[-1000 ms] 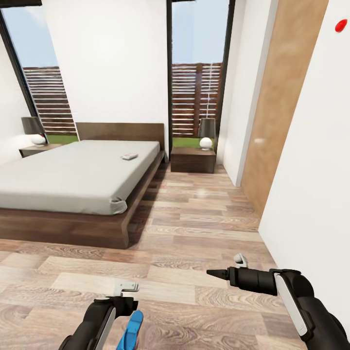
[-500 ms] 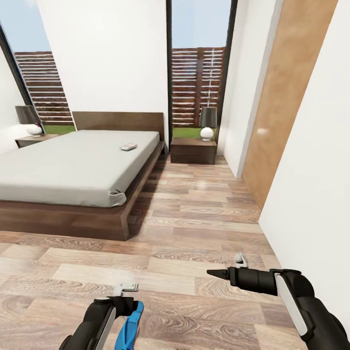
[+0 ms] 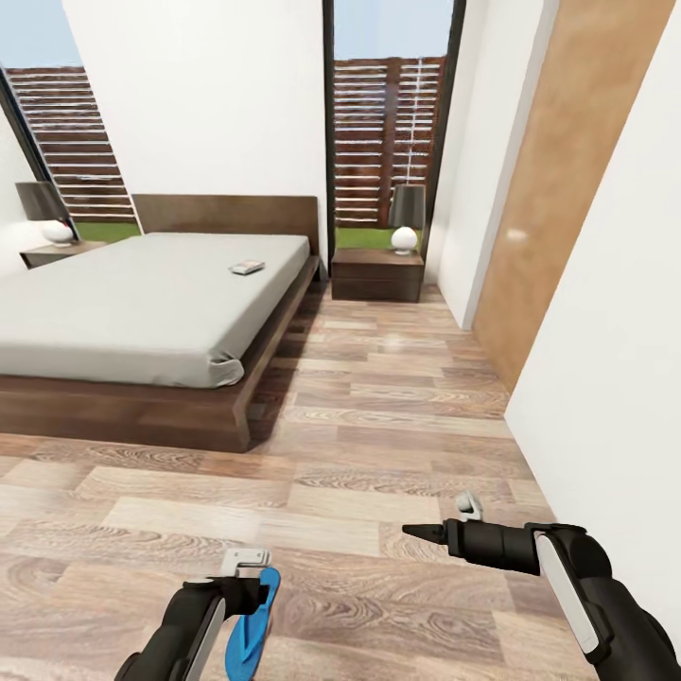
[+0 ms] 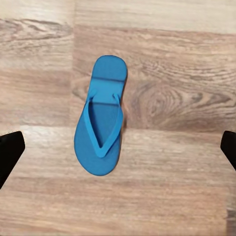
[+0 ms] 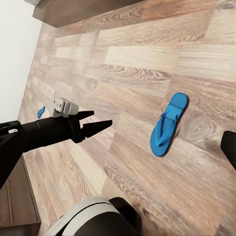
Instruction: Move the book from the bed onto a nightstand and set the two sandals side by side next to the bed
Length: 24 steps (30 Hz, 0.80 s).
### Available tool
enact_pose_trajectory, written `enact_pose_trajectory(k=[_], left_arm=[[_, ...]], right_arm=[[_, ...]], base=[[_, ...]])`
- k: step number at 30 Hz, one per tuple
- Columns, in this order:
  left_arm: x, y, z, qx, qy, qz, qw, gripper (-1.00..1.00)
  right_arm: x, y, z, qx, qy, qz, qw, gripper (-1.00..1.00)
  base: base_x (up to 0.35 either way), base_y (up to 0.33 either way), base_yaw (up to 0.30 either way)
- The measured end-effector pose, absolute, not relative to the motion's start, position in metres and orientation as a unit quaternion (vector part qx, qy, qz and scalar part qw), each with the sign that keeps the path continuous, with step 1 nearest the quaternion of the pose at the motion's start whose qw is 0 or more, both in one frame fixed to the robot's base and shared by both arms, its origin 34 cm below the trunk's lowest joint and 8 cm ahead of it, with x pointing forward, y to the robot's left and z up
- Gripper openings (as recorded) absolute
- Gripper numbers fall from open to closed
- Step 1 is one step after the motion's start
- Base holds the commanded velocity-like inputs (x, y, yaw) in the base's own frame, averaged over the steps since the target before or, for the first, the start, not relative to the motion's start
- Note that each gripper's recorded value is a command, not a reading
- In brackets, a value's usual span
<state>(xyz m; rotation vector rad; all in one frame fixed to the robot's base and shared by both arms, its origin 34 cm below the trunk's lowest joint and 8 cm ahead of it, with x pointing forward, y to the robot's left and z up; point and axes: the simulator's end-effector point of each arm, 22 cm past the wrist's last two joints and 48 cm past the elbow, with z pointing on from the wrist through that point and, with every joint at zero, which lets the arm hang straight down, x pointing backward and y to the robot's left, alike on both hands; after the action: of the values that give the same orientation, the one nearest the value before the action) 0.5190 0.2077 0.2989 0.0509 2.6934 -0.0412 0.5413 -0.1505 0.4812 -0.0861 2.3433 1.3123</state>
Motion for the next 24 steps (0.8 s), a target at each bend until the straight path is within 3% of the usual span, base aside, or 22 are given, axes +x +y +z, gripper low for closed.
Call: enact_pose_trajectory(k=[24], left_arm=[[0.503, 0.208, 0.266, 0.017, 0.982, -0.015, 0.186, 1.00]], right_arm=[[0.539, -0.153, 0.446, -0.014, 0.858, 0.475, 0.195, 1.00]], base=[[0.000, 0.000, 0.000]])
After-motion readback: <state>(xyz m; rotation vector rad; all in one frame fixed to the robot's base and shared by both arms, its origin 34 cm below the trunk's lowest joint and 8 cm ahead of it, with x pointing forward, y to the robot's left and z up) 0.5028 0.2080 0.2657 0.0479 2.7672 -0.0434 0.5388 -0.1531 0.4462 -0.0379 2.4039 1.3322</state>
